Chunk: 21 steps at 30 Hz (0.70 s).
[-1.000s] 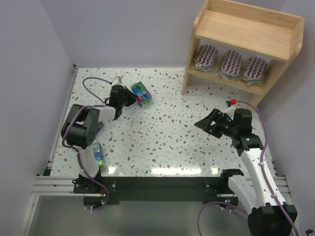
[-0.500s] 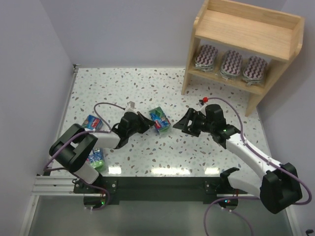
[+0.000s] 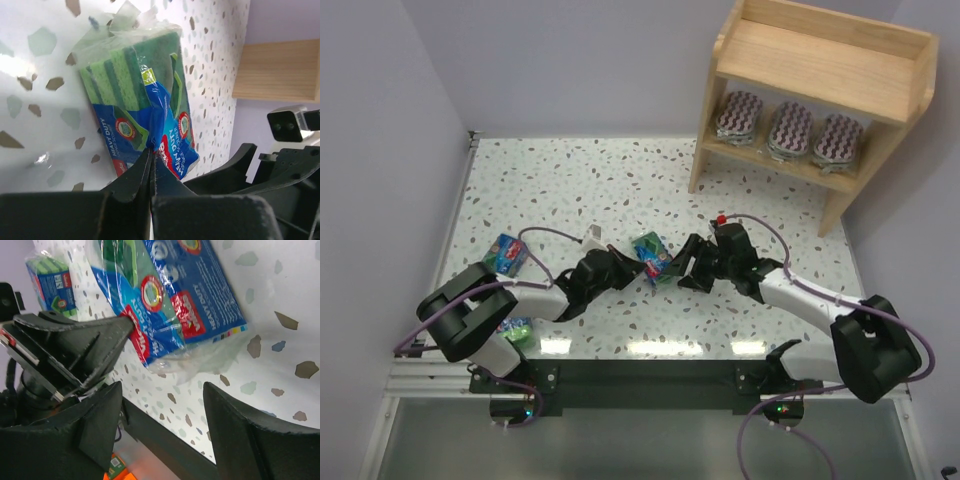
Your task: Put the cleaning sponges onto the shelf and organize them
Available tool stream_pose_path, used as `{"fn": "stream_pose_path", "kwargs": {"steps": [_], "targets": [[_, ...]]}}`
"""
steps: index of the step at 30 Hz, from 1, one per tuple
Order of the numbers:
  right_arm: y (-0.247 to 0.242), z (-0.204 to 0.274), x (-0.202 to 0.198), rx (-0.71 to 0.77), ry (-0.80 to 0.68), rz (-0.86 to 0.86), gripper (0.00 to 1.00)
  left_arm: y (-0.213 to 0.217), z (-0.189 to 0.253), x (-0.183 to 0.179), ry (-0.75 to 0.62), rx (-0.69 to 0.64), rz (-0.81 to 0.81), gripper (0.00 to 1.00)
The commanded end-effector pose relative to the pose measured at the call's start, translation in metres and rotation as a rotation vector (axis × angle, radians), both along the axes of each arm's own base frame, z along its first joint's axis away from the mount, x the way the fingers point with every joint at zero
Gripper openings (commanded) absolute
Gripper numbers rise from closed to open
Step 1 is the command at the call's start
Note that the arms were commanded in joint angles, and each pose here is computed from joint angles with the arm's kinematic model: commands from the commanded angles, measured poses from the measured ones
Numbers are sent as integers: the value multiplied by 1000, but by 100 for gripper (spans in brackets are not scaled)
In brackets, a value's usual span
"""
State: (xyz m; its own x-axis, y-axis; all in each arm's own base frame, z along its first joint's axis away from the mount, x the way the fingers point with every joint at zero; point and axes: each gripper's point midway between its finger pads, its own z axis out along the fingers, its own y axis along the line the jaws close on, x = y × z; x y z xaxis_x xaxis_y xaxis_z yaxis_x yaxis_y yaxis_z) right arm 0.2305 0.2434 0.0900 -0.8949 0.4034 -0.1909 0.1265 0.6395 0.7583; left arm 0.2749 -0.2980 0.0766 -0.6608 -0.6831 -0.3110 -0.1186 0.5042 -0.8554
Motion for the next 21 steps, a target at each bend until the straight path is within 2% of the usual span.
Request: {"fn": "stream_pose_path", "kwargs": {"steps": [1,8,12,21], "targets": [[0,-5,10,2,-7,-60,69,-8,5,-4,-24,-62,15,0],[0,-35,9,-26,66,-78,68,-21,0,-20,-12,-90,-24,0],[-1,-36,7,-30,68,-80,67,-22,-2,-23,-15,-81,-35,0],[-7,-30,14,-83,40,-87,66,-42,-20,-59,1,-38,-250,0]]}}
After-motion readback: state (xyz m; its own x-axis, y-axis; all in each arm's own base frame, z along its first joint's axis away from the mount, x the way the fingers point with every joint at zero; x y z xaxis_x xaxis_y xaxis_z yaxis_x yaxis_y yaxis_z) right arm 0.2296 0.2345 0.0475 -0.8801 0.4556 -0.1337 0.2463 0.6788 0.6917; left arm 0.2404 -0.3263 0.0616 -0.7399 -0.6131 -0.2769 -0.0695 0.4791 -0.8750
